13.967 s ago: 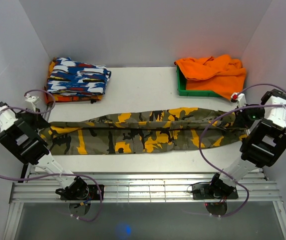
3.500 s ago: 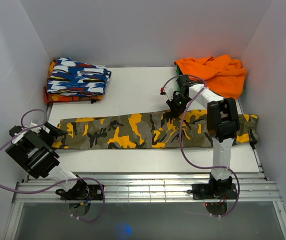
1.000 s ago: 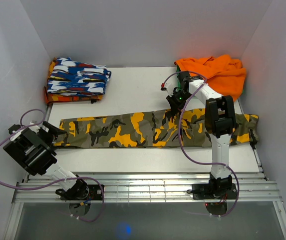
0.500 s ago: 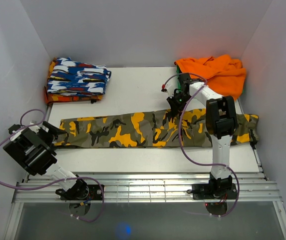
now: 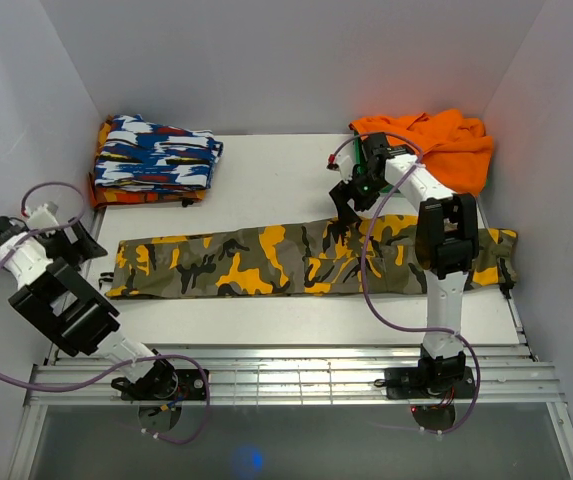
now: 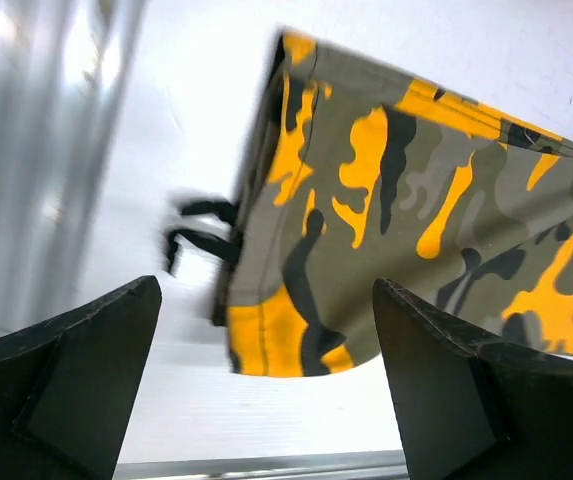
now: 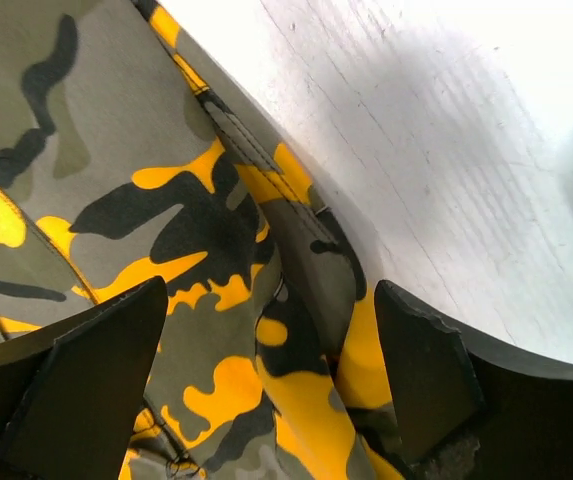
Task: Fold and stack the trousers
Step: Fold the trousers
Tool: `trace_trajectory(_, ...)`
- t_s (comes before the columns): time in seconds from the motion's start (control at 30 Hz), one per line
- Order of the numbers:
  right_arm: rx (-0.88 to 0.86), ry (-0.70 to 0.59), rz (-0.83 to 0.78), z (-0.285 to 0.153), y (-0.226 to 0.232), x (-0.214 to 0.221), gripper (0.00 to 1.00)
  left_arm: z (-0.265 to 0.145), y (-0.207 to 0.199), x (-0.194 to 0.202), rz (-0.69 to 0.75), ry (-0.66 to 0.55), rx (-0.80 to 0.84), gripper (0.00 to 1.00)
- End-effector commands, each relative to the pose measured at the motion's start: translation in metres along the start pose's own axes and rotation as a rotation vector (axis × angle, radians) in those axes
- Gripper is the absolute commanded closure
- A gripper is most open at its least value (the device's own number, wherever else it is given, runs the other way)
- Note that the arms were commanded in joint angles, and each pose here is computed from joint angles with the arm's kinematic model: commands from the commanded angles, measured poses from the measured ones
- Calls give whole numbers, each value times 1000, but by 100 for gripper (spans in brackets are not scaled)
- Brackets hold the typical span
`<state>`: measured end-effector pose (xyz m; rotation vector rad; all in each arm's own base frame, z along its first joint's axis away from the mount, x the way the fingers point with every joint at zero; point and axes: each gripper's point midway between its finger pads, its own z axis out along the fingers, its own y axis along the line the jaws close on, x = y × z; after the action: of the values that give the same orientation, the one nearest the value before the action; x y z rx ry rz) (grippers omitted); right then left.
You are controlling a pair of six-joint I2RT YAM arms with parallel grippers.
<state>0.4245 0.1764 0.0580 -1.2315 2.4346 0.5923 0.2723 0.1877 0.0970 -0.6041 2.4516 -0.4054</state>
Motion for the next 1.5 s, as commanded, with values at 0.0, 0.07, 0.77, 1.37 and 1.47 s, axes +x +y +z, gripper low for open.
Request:
trace_trajectory(0.0, 19, -76, -37, -43, 14, -27, 10, -44, -9, -48, 326, -115, -36, 2)
trace_trajectory(0.07, -5, -73, -38, -47, 26, -19, 11, -58, -25, -80, 463, -185, 13, 2)
trace_trajectory(0.77, -251, 146, 52, -3, 112, 79, 43, 101, -113, -38, 1291, 304, 436, 50)
trace_trajectory(1.37, -218, 230, 67, 19, 108, 99, 45, 117, -89, -17, 1320, 384, 408, 44)
trace_trajectory(1.47, -218, 233, 69, 20, 108, 99, 45, 120, -85, -14, 1321, 401, 406, 43)
